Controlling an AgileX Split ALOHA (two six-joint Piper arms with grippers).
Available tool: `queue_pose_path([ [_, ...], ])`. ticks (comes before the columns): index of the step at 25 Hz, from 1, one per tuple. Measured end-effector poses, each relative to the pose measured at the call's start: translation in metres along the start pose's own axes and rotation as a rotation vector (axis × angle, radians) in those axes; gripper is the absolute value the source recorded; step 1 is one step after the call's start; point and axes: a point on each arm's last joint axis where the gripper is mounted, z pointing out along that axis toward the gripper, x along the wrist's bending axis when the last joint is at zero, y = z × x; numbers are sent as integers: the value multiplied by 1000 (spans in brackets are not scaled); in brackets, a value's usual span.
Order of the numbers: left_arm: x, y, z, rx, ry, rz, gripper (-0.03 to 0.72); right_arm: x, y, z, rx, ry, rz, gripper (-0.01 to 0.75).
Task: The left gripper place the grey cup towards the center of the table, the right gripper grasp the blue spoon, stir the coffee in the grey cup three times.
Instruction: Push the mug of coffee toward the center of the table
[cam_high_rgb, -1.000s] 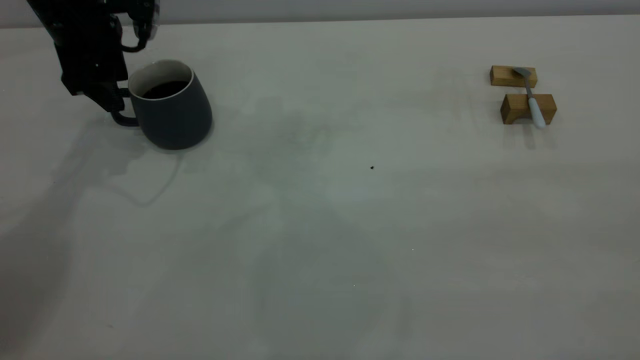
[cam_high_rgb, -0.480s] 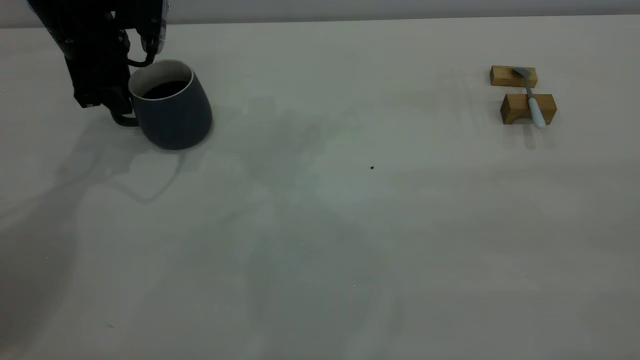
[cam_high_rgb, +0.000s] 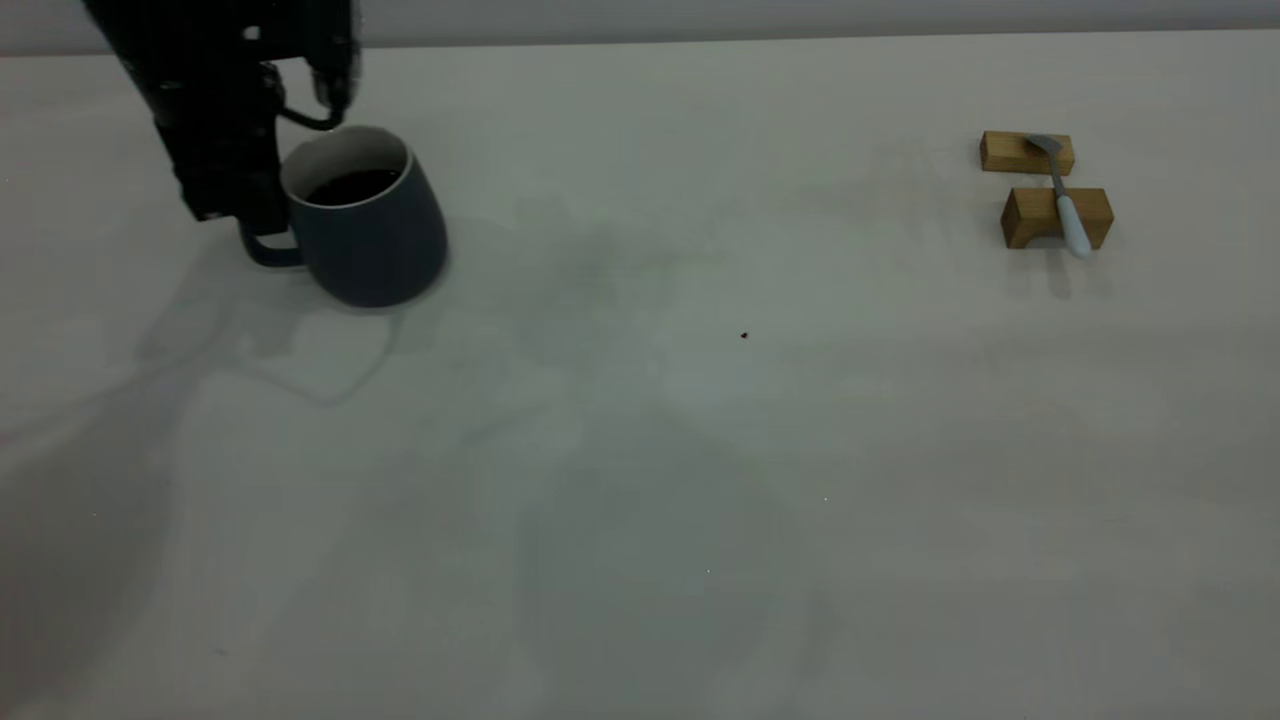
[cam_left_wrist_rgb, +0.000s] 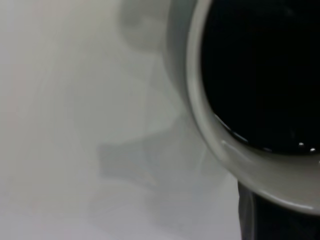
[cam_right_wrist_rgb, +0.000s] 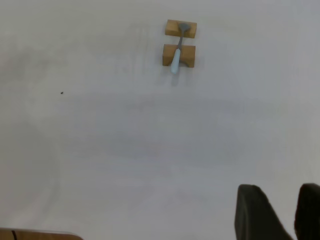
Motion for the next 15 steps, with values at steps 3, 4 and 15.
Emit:
queue_pose_path([
  [3,-6,16,-1,0,-12,-45,204,0,0,0,0,0,0,240],
  [4,-7,21,-2,0,-15,-51,204,0,0,0,0,0,0,240],
  [15,-28,91,-9,-32,2,36,204,0,0,0,0,0,0,240],
])
